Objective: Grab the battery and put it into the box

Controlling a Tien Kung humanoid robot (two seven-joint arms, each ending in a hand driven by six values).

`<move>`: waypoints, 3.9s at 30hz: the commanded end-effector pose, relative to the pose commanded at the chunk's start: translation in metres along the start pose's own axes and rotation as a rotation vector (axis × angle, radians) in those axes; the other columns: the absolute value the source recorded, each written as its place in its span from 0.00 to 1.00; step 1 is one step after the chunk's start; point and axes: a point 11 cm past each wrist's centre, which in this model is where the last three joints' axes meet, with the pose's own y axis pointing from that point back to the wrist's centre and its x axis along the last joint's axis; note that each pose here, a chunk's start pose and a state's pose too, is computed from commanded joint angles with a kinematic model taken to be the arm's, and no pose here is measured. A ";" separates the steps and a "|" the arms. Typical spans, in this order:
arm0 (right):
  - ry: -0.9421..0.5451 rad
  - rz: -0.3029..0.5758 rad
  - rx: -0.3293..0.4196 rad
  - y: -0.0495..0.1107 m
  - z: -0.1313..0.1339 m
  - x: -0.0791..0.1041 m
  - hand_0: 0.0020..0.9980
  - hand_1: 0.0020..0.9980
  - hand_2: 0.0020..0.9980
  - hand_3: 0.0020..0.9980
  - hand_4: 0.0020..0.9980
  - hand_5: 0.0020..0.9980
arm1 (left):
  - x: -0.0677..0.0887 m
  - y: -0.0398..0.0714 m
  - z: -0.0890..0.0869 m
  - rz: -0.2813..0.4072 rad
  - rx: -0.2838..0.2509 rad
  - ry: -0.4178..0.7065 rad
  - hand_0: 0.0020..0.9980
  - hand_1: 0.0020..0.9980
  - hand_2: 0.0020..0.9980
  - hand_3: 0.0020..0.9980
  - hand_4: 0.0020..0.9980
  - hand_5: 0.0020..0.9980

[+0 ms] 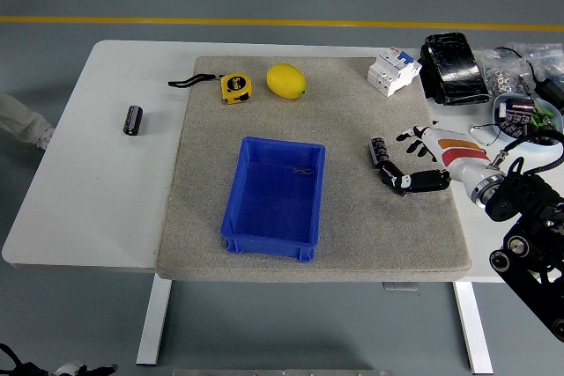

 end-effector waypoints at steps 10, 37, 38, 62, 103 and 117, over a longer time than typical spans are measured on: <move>0.054 -0.056 -0.078 -0.008 0.005 -0.010 0.37 0.51 0.58 0.74 1.00 0.64 | 0.003 0.000 -0.001 0.009 0.002 0.002 0.59 0.54 0.64 0.70 0.71 0.72; 0.076 -0.057 -0.102 -0.018 0.003 -0.028 0.29 0.41 0.43 0.55 1.00 0.58 | 0.008 0.000 0.001 0.018 0.001 -0.015 0.58 0.53 0.63 0.69 0.71 0.71; 0.076 -0.056 -0.103 -0.019 0.003 -0.029 0.29 0.41 0.43 0.55 1.00 0.58 | 0.008 0.000 0.001 0.018 0.002 -0.015 0.58 0.53 0.63 0.69 0.71 0.71; 0.077 0.031 -0.076 -0.030 0.006 -0.030 0.21 0.33 0.35 0.43 0.92 0.42 | 0.008 0.001 0.006 0.016 -0.009 -0.022 0.59 0.54 0.63 0.69 0.71 0.71; 0.051 0.036 -0.051 -0.032 0.005 -0.026 0.44 0.40 0.41 0.45 0.75 0.00 | 0.008 0.001 0.008 0.018 -0.014 -0.016 0.59 0.54 0.63 0.69 0.71 0.71; 0.102 0.048 0.015 -0.031 -0.013 -0.009 0.45 0.41 0.42 0.45 0.75 0.00 | 0.010 0.000 0.003 0.019 0.000 -0.023 0.59 0.54 0.63 0.69 0.71 0.71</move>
